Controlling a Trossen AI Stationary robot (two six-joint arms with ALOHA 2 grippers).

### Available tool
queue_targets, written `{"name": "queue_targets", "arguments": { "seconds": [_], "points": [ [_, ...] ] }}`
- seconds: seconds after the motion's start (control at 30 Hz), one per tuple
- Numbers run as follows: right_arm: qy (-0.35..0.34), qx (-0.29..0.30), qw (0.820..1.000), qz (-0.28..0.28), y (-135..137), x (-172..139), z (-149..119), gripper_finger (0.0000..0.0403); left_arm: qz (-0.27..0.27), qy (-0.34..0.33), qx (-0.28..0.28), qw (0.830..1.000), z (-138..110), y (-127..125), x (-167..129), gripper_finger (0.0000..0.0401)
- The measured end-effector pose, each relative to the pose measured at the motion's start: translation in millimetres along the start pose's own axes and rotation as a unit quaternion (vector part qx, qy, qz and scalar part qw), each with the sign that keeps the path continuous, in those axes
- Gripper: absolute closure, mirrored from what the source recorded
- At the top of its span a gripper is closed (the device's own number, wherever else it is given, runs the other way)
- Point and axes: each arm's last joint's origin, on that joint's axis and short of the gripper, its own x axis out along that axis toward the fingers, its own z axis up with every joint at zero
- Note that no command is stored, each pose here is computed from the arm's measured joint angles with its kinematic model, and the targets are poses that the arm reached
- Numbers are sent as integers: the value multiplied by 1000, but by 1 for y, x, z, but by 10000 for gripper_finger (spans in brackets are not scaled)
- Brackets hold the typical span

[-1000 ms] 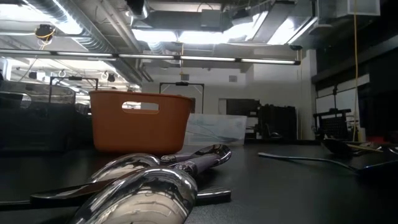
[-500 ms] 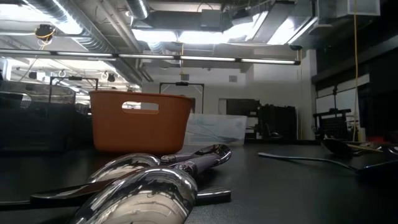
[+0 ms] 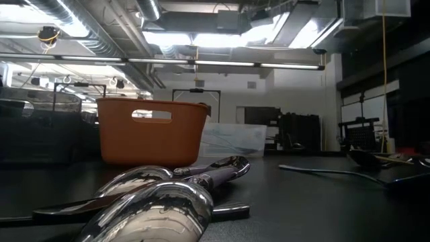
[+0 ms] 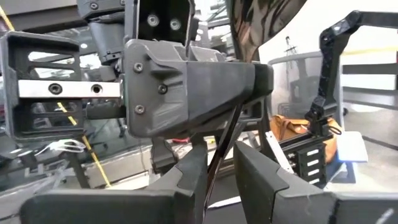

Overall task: Sort silverware by color (type)
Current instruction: Put the black spoon into the black bin

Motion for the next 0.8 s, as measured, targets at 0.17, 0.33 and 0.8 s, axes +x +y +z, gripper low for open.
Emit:
{"name": "queue_targets", "arguments": {
  "seconds": [0.17, 0.33, 0.8],
  "points": [
    [3, 1, 1000, 1, 0, 0, -1, 403, -9, -3, 0, 1000, 0, 0, 0, 340],
    [3, 2, 1000, 1, 0, 0, -1, 403, -3, -2, 1, 1000, 0, 0, 0, 377],
    [18, 7, 1000, -5, 0, 0, -3, 382, -2, 7, -7, 1000, -1, 0, 0, 400]
  ]
}}
